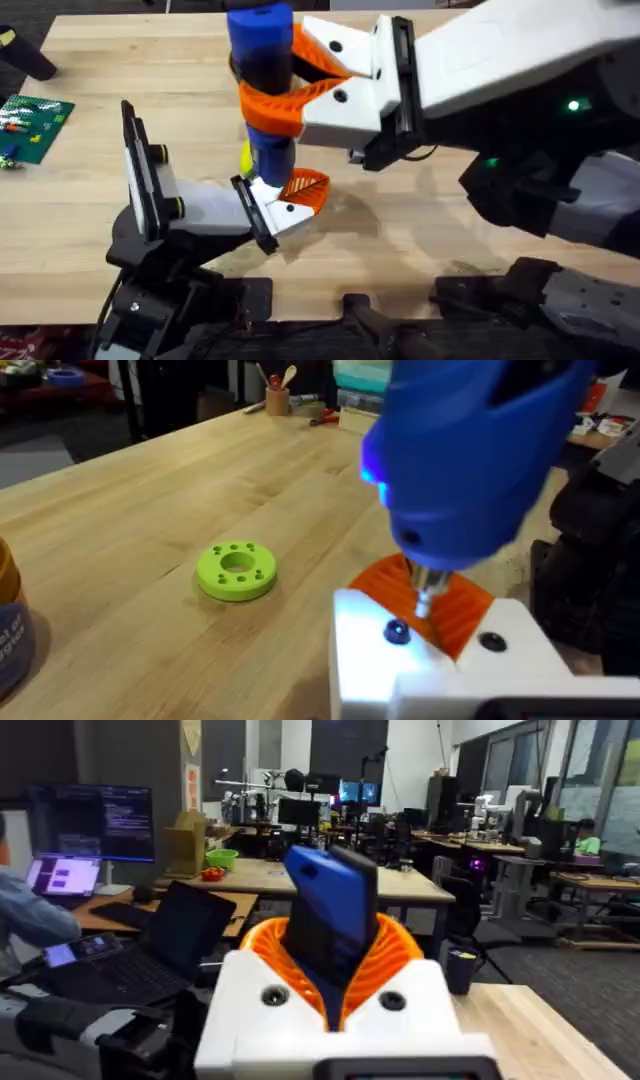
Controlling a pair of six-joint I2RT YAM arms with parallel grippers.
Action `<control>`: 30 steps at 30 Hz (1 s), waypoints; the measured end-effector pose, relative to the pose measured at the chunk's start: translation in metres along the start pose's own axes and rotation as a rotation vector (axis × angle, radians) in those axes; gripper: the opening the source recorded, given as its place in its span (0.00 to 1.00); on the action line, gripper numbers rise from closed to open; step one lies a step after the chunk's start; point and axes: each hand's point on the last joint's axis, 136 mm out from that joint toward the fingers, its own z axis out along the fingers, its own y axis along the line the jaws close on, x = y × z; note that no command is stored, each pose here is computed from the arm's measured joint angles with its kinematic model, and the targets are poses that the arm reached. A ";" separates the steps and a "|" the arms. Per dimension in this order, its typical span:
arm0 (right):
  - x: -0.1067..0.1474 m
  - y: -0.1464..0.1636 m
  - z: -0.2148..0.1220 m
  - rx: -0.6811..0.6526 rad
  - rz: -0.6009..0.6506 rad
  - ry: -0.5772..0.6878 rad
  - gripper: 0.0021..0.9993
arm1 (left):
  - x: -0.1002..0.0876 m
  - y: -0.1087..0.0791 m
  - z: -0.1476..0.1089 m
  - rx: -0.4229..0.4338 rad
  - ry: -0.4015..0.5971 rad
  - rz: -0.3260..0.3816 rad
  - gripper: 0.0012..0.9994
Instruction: Pick up the gripper from the table and insert it into the empty holder that is missing its gripper. Then pick up a screw, insert it into the mounting hole, and use the screwdriver to tighten it. Finally, clean up the table by picking up the vegetable and placing it into the bucket.
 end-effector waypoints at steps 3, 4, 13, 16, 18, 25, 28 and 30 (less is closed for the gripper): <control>0.000 -0.003 -0.001 0.008 -0.003 0.001 0.05 | 0.000 0.000 0.000 0.000 0.000 0.000 0.01; 0.000 -0.003 -0.001 0.009 -0.003 0.001 0.05 | 0.000 0.000 0.000 0.000 0.000 0.000 0.01; 0.000 -0.003 -0.001 0.009 -0.003 0.001 0.05 | 0.000 0.000 0.000 0.000 0.000 0.000 0.01; 0.000 -0.003 -0.001 0.009 -0.003 0.001 0.05 | 0.000 0.000 0.000 0.000 0.000 0.000 0.01; 0.000 -0.003 -0.001 0.009 -0.003 0.001 0.05 | 0.000 0.000 0.000 0.000 0.000 0.000 0.01; 0.014 -0.009 0.001 0.017 0.020 0.027 0.05 | 0.000 0.000 0.000 0.000 0.000 -0.001 0.01; 0.016 -0.010 0.001 0.020 0.025 0.030 0.05 | 0.000 0.000 0.000 0.000 0.000 0.000 0.01; 0.016 -0.010 0.001 0.020 0.026 0.030 0.05 | 0.000 0.000 0.000 0.000 0.000 0.000 0.01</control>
